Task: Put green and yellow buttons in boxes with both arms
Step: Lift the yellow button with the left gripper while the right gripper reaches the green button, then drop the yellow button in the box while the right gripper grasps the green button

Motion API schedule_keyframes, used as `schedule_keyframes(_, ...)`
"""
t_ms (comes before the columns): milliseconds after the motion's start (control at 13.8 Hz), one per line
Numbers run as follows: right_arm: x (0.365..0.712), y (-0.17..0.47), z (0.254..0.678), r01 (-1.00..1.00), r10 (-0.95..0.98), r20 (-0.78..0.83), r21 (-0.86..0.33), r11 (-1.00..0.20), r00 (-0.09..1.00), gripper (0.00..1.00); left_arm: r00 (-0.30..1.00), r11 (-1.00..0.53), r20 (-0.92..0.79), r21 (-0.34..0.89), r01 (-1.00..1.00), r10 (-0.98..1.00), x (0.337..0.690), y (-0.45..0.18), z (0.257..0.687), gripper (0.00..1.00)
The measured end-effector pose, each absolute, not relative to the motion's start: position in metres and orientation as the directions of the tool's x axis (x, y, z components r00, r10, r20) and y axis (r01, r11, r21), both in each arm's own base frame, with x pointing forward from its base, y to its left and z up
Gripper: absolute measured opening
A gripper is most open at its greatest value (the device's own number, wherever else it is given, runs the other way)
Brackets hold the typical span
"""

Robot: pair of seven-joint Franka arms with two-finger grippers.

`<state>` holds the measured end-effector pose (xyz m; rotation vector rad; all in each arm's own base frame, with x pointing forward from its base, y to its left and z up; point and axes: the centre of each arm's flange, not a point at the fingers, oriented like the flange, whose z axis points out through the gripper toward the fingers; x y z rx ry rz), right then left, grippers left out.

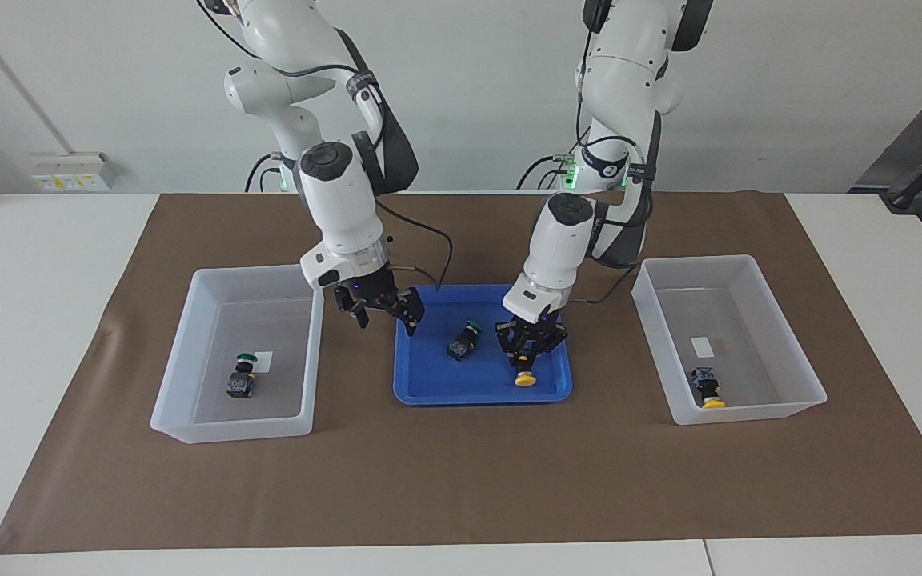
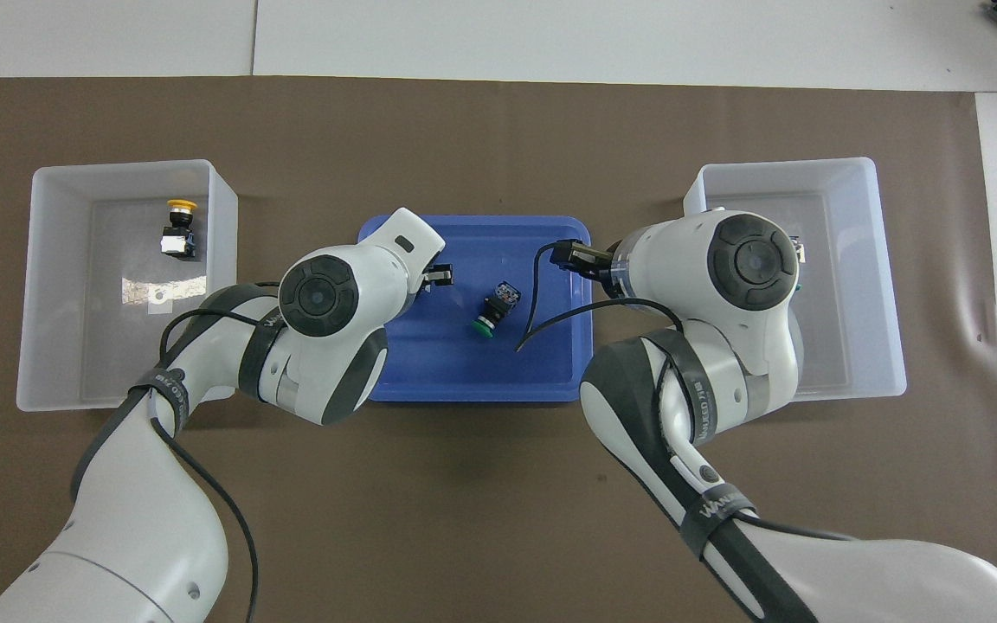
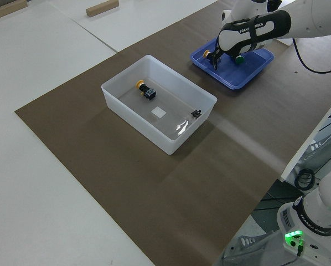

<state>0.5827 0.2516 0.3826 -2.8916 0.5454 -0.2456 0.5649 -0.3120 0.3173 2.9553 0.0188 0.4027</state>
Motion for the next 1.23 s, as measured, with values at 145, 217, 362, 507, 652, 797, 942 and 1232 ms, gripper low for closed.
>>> schedule_keyframes(145,0.58,0.272,0.366,-0.378,-0.413,0.129,-0.231,-0.897,0.902,1.0,0.958,-0.986,0.275,0.163,0.031,0.075,0.577,-0.287,0.351,0.33)
schedule_keyframes(217,0.578,0.281,0.359,-0.387,-0.424,0.13,-0.238,-0.891,0.896,1.0,0.954,-0.985,0.282,0.167,0.055,0.101,0.583,-0.268,0.371,0.33)
schedule_keyframes(362,0.574,0.301,0.344,-0.399,-0.444,0.141,-0.26,-0.879,0.885,1.0,0.946,-0.982,0.294,0.165,0.087,0.133,0.594,-0.23,0.407,0.33)
schedule_keyframes(507,0.567,0.325,0.326,-0.406,-0.458,0.15,-0.283,-0.869,0.876,1.0,0.945,-0.985,0.302,0.148,0.085,0.127,0.604,-0.195,0.429,0.33)
schedule_keyframes(652,0.557,0.346,0.304,-0.392,-0.442,0.146,-0.277,-0.877,0.885,1.0,0.946,-0.991,0.309,0.121,0.064,0.099,0.612,-0.159,0.436,0.33)
schedule_keyframes(797,0.548,0.361,0.288,-0.379,-0.425,0.141,-0.265,-0.886,0.894,1.0,0.947,-0.994,0.312,0.099,0.046,0.075,0.619,-0.13,0.436,0.33)
schedule_keyframes(942,0.546,0.364,0.285,-0.379,-0.424,0.14,-0.264,-0.887,0.895,0.9,0.947,-0.997,0.317,0.076,0.024,0.047,0.624,-0.101,0.436,0.33)
schedule_keyframes(1232,0.551,0.365,0.295,-0.384,-0.423,0.128,-0.25,-0.889,0.897,0.45,0.946,-0.999,0.324,0.032,-0.035,-0.023,0.631,-0.028,0.436,0.33)
